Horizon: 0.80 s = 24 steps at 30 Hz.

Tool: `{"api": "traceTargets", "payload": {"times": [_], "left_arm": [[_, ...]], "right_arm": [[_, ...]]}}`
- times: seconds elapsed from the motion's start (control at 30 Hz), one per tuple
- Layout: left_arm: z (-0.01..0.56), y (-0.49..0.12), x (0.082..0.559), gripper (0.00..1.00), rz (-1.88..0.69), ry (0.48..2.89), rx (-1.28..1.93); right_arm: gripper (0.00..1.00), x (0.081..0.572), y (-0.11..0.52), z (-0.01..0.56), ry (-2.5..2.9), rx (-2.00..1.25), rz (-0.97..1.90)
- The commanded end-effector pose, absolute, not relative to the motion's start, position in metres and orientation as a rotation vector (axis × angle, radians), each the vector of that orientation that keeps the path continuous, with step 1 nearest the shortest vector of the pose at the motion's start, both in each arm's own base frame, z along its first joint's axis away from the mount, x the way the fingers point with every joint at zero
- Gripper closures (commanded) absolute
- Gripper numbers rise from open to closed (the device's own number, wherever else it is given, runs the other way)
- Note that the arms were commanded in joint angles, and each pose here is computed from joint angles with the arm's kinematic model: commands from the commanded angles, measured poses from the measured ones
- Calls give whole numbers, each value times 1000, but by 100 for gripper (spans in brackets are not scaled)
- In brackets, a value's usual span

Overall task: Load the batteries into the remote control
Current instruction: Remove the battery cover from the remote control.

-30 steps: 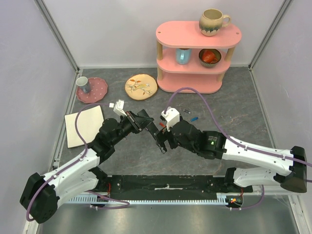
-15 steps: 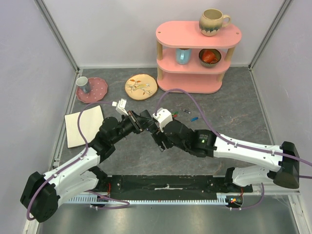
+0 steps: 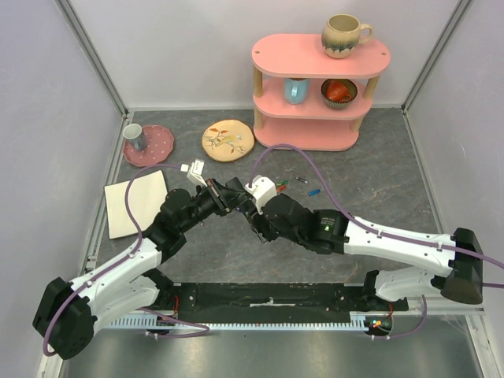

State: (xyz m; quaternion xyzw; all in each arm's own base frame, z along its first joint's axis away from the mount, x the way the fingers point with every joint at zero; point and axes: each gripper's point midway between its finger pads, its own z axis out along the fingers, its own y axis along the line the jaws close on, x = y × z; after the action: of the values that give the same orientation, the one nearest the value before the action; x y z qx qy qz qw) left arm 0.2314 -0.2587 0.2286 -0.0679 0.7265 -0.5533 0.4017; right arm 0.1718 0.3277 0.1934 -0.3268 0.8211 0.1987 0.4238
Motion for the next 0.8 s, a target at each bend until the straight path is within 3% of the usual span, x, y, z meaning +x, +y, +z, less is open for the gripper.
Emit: {"api": "traceTargets", "payload": {"times": [0.0, 0.47, 0.6, 0.77], "left_arm": [[255, -258, 232, 98, -1426, 1762, -157], [254, -249, 243, 98, -1353, 1756, -174], [251, -244, 243, 98, -1317, 1760, -173], [241, -229, 232, 98, -1280, 1774, -174]], "right_arm": [[57, 171, 327, 210, 2015, -802, 534], [58, 164, 305, 218, 2015, -761, 543], [56, 181, 279, 211, 2041, -653, 388], [56, 214, 212, 147, 2248, -470, 165]]}}
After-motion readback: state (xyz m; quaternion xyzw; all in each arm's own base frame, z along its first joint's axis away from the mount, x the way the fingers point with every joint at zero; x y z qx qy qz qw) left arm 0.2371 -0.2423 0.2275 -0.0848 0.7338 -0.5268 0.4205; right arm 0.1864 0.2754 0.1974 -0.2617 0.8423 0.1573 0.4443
